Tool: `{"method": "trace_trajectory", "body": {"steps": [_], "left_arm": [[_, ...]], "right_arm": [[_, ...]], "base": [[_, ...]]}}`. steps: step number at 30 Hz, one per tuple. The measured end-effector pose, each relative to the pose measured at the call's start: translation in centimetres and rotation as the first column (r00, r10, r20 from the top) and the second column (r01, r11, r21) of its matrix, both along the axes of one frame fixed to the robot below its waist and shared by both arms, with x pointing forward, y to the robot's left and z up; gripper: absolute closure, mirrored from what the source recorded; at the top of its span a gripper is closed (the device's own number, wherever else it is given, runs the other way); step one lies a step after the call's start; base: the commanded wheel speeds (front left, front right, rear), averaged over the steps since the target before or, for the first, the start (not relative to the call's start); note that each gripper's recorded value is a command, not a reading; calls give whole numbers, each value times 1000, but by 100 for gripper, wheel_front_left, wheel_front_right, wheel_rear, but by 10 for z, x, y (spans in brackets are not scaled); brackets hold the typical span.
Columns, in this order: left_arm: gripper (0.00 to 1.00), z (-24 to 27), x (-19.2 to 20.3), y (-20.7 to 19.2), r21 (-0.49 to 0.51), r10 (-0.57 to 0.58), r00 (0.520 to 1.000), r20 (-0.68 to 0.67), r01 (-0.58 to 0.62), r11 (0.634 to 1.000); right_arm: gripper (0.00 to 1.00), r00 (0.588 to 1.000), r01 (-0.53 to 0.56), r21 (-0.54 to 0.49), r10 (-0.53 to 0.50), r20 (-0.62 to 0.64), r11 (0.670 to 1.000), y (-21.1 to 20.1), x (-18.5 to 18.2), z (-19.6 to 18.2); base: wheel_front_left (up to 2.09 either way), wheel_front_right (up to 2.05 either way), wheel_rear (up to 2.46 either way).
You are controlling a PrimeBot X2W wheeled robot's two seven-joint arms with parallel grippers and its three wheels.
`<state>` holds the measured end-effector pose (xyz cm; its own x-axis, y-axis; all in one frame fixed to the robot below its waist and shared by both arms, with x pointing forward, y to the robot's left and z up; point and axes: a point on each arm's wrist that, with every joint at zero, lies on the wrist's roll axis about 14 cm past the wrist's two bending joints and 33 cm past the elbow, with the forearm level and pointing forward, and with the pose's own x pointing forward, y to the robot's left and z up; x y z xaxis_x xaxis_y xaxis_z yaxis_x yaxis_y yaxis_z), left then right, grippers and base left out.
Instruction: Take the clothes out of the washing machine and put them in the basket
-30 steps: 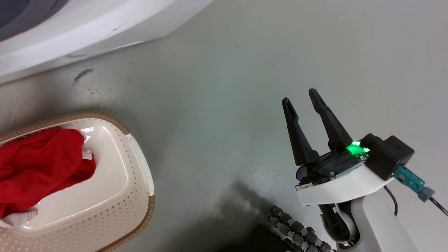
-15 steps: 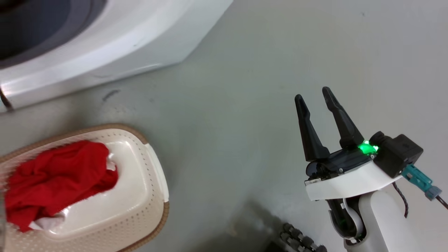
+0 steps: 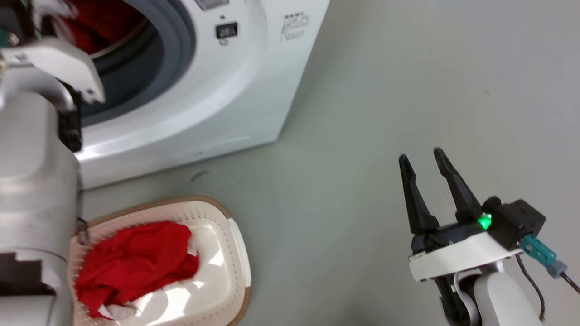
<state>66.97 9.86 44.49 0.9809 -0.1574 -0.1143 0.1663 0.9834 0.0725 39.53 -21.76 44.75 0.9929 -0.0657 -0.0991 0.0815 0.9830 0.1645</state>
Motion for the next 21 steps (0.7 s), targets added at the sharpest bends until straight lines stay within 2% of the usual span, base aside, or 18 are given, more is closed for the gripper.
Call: {"method": "trace_trajectory", "body": {"steps": [8,21], "left_arm": [[100,42,-48,7,-68,-9,999,34,12,998],[100,149,-110,21,-120,-20,956,291,57,991]], "right_arm": [[0,999,-16,1,16,44,1000,7,-18,25],[0,989,-61,-2,60,135,998,21,-40,66]], "base": [[0,0,0],[0,0,0]]}}
